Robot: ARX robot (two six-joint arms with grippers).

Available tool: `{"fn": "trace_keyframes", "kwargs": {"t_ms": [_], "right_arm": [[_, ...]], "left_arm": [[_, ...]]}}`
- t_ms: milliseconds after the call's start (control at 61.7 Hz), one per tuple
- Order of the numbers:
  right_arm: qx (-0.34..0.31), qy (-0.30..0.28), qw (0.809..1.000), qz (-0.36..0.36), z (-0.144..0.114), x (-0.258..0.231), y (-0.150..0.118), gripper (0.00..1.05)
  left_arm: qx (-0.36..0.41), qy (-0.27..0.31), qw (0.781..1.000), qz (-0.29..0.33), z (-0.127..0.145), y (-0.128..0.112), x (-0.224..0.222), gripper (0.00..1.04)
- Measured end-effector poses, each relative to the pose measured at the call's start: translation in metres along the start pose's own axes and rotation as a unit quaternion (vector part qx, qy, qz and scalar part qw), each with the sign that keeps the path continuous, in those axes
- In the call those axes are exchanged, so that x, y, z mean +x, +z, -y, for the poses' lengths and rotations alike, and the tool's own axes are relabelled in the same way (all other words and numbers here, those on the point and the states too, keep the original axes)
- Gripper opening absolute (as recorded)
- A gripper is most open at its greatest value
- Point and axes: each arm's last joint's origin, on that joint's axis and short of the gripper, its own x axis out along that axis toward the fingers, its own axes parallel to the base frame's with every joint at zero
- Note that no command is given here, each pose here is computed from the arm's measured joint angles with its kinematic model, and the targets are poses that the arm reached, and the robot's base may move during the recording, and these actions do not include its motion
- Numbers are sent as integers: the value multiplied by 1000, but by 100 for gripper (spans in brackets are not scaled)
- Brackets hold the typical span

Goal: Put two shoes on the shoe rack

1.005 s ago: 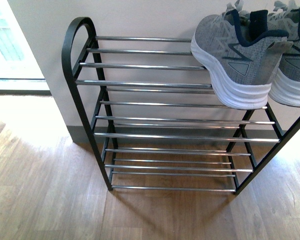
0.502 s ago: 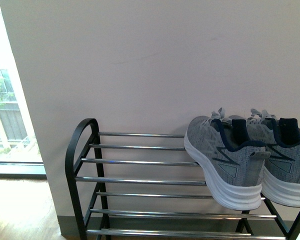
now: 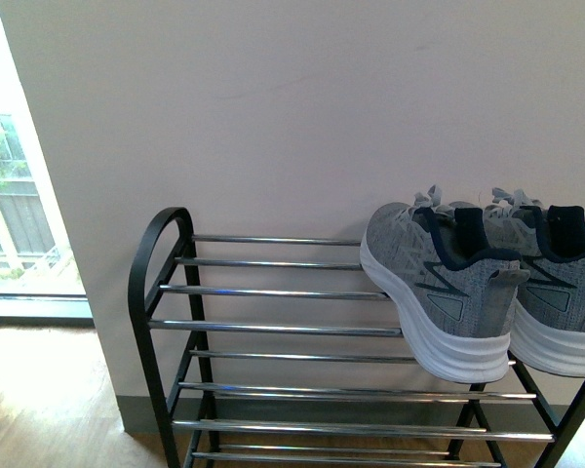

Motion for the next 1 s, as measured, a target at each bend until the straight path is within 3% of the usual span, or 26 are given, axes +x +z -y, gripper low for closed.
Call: {"fn": "trace_keyframes", "kwargs": {"t_ms": [1005], "right_arm": [[0,0,1000,0,0,0,0,95]], "left_arm": [[0,1,1000,4,0,-1,-29,1]]}}
